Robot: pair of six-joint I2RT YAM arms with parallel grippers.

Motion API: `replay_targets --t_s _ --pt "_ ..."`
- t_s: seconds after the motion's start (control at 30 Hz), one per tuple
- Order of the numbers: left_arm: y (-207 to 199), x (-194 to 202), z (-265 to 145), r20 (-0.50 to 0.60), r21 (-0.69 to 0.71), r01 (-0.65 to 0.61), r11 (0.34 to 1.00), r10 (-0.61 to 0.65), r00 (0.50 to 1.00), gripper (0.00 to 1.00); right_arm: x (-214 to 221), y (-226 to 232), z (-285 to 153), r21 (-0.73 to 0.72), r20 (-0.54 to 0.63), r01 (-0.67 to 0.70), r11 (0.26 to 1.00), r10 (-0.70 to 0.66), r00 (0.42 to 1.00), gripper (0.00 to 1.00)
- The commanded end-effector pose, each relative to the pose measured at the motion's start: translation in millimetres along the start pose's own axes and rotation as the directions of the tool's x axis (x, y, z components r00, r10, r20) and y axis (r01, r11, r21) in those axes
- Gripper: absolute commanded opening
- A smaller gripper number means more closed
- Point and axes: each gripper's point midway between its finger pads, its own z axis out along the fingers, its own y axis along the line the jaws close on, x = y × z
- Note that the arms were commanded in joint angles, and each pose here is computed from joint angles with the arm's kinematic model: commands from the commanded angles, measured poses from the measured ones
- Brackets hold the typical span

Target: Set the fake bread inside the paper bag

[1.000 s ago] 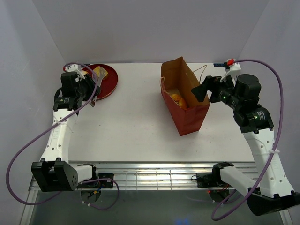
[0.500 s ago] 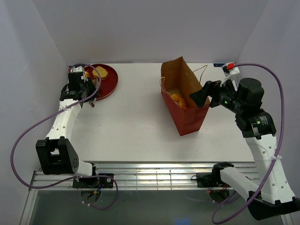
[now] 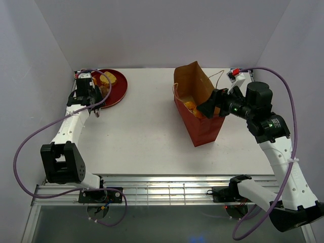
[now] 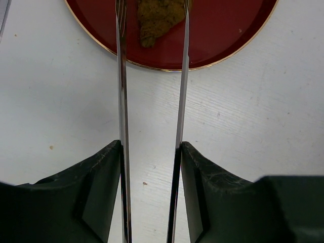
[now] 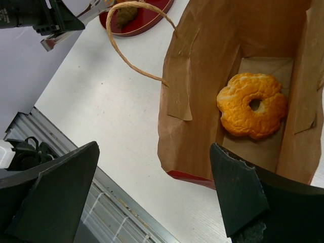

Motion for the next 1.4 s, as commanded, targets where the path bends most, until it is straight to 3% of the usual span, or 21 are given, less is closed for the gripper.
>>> replay_targets --t_s 0.0,0.9,1.37 --pt "5 -16 5 0.03 -0.034 -0.055 0.998 0.056 0.998 0.59 -9 9 0 -0.026 0.022 0.026 0.999 -0.026 0.999 0.96" --pt "-5 -19 53 -0.006 -0.013 -0.123 0.992 0.123 0.992 0.62 -6 11 10 -0.038 0.008 0.05 0.998 -0.049 0.999 0.98" --pt "-14 -22 51 -0.004 0.032 -0.091 0.995 0.091 0.996 0.63 -6 13 12 -0.038 0.004 0.055 0.998 -0.055 0.999 0.99"
